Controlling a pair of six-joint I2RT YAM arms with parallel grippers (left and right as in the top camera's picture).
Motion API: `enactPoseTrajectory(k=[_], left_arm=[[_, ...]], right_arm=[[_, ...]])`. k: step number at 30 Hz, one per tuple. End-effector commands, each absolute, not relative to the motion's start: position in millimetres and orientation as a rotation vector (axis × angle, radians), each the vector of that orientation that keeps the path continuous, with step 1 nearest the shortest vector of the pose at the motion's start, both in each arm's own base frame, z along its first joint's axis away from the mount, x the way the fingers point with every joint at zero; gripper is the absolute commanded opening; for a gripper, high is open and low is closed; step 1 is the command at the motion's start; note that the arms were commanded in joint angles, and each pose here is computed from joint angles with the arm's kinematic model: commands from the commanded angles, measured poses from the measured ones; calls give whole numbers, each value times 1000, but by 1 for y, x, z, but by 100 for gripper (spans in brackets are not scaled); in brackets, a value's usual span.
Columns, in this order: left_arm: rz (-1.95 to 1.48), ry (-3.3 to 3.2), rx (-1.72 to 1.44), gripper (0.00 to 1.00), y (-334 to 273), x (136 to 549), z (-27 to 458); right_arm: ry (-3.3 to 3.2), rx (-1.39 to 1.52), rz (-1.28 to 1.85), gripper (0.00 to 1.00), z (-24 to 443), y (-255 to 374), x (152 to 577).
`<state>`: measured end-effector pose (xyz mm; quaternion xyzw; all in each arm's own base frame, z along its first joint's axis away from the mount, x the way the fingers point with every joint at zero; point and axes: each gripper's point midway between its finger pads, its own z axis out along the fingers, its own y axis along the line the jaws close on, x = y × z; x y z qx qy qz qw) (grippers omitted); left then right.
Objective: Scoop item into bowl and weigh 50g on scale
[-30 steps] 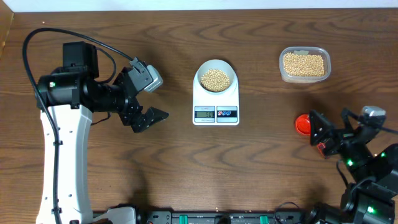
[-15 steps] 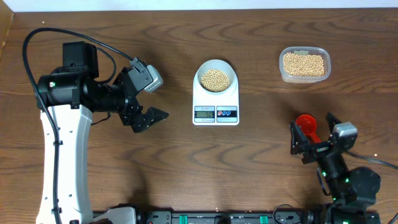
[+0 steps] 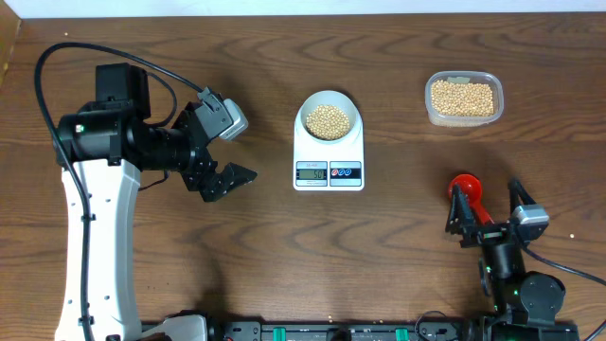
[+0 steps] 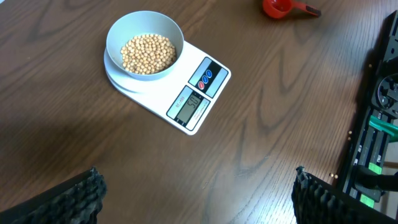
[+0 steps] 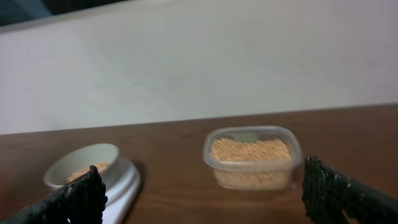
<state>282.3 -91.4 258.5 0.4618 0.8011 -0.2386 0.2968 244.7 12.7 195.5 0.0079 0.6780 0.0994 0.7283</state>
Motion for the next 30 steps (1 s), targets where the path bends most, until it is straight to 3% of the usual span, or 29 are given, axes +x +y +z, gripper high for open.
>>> enactPoseTrajectory(k=[1,12,30], left_arm=[[-638,2130,1232,98,-91,281,257],[-638,2130,1233,98,-91,281,257],[-638,2130,1233,98,-91,281,257]], right_arm=[[1505,107,159,99,191,-3,246],[1631,123,138,99,159,-5,246],[1639,17,106,99,158,7,246]])
